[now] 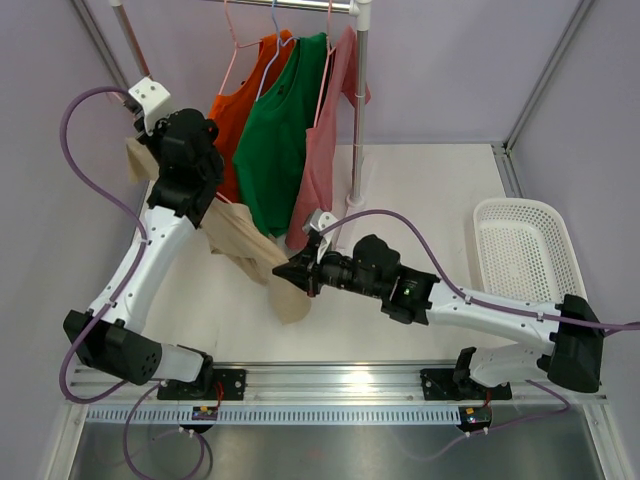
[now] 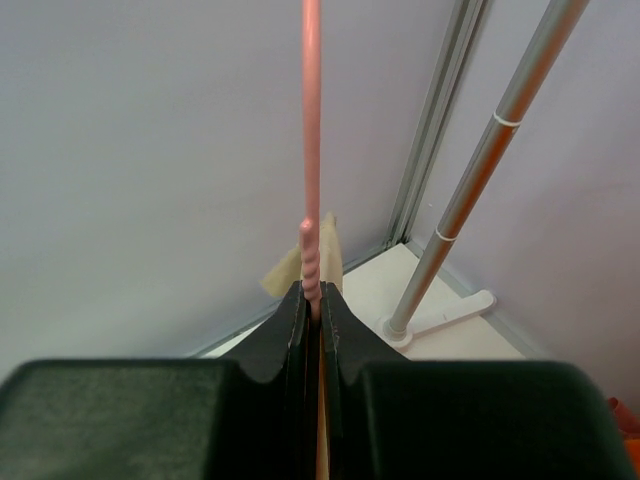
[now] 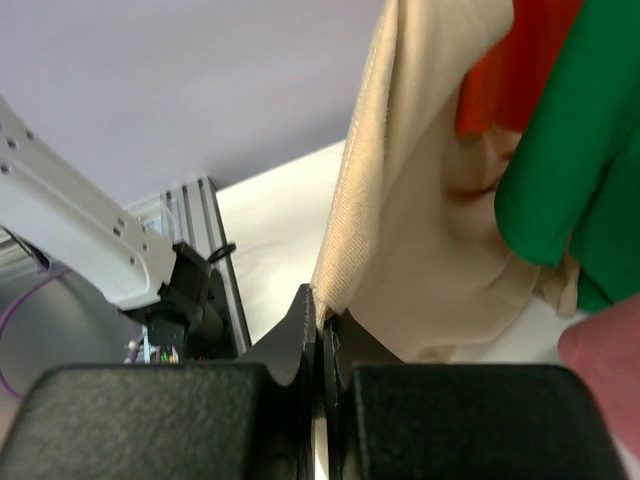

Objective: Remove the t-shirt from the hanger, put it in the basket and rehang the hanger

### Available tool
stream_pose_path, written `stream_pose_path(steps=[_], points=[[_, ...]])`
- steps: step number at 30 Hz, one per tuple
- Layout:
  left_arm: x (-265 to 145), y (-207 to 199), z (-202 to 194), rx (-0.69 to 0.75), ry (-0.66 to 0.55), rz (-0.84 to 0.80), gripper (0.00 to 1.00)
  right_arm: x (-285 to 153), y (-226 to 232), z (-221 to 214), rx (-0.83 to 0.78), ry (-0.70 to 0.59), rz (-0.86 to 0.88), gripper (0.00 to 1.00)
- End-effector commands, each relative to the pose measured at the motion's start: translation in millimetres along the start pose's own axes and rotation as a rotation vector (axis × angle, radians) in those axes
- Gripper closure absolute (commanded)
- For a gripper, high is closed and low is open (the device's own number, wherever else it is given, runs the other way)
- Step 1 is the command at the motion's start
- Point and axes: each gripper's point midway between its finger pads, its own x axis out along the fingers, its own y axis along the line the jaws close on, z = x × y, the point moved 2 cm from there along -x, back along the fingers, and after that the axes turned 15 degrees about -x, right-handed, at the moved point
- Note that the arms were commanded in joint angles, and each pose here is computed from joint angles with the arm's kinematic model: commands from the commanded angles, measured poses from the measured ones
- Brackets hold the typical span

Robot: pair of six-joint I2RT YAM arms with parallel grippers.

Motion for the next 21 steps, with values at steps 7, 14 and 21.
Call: stream_pose_path(steps=[7, 14, 21], points=[[7, -2, 55, -0.179, -0.077, 0.007, 1.0, -15, 22, -11, 0.049, 0.021, 0.04, 1.0], [-29, -2, 56, -0.2, 0.1, -0.231, 1.0, 31, 16, 3, 0.043, -0.005, 0.033, 1.0], [-86, 42, 21, -0.268, 0.389, -0.457, 1.0, 70, 8, 23, 0.008, -0.005, 0.018, 1.0]])
